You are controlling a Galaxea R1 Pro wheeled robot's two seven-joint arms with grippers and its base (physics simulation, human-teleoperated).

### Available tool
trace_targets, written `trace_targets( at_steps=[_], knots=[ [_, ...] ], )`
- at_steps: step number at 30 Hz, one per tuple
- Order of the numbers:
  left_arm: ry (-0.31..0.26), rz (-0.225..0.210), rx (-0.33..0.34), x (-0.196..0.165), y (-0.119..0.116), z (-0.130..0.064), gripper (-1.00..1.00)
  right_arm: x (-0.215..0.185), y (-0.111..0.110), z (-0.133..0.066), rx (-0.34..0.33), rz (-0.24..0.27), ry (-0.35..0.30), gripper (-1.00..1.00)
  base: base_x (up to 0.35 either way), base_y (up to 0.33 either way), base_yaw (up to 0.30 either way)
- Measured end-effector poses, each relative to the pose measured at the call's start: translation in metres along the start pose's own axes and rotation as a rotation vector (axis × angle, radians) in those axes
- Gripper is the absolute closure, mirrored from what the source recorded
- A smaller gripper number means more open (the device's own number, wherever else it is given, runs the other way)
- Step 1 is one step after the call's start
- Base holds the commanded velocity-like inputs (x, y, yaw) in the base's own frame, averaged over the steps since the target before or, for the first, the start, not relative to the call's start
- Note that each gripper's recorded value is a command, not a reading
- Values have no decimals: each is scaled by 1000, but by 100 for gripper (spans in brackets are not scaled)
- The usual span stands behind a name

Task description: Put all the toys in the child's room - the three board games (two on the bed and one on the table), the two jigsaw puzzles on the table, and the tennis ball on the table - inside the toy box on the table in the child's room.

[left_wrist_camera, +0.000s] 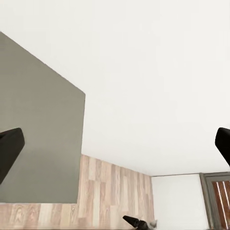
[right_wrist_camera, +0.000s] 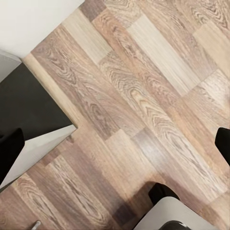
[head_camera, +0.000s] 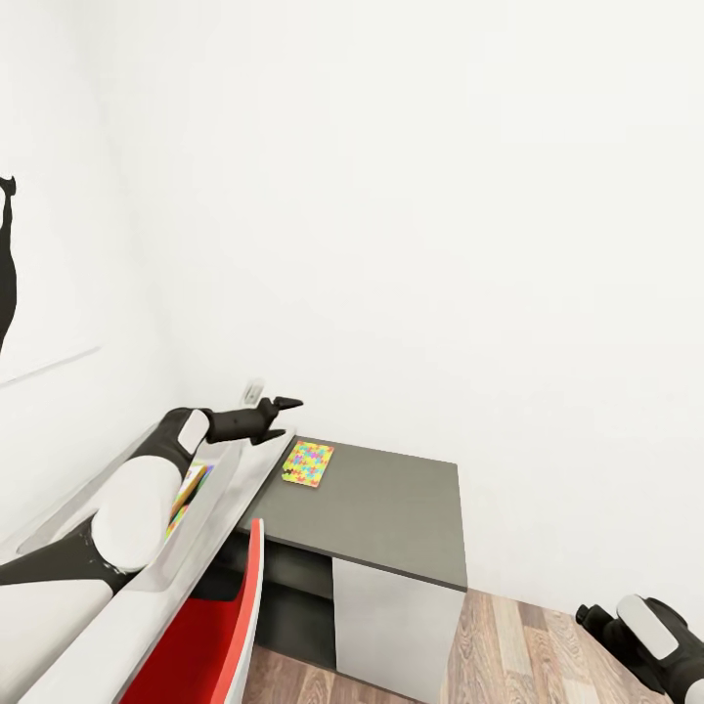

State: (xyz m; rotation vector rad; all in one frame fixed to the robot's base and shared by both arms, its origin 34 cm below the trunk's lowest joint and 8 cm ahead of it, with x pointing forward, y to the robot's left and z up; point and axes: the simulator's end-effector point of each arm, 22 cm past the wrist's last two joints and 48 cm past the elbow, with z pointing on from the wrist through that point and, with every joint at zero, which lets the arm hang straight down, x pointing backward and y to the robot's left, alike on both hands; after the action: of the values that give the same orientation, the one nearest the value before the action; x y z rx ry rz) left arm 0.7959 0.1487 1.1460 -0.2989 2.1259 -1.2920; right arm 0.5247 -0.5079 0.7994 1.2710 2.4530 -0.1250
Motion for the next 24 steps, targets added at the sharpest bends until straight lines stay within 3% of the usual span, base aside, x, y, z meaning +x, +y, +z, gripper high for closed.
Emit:
trace_targets(
  at_steps=[24],
  knots=[
    [10, 32, -55, 2, 10, 2, -100, -4, 0, 0, 1, 6, -20, -100, 0, 0, 0]
  ],
)
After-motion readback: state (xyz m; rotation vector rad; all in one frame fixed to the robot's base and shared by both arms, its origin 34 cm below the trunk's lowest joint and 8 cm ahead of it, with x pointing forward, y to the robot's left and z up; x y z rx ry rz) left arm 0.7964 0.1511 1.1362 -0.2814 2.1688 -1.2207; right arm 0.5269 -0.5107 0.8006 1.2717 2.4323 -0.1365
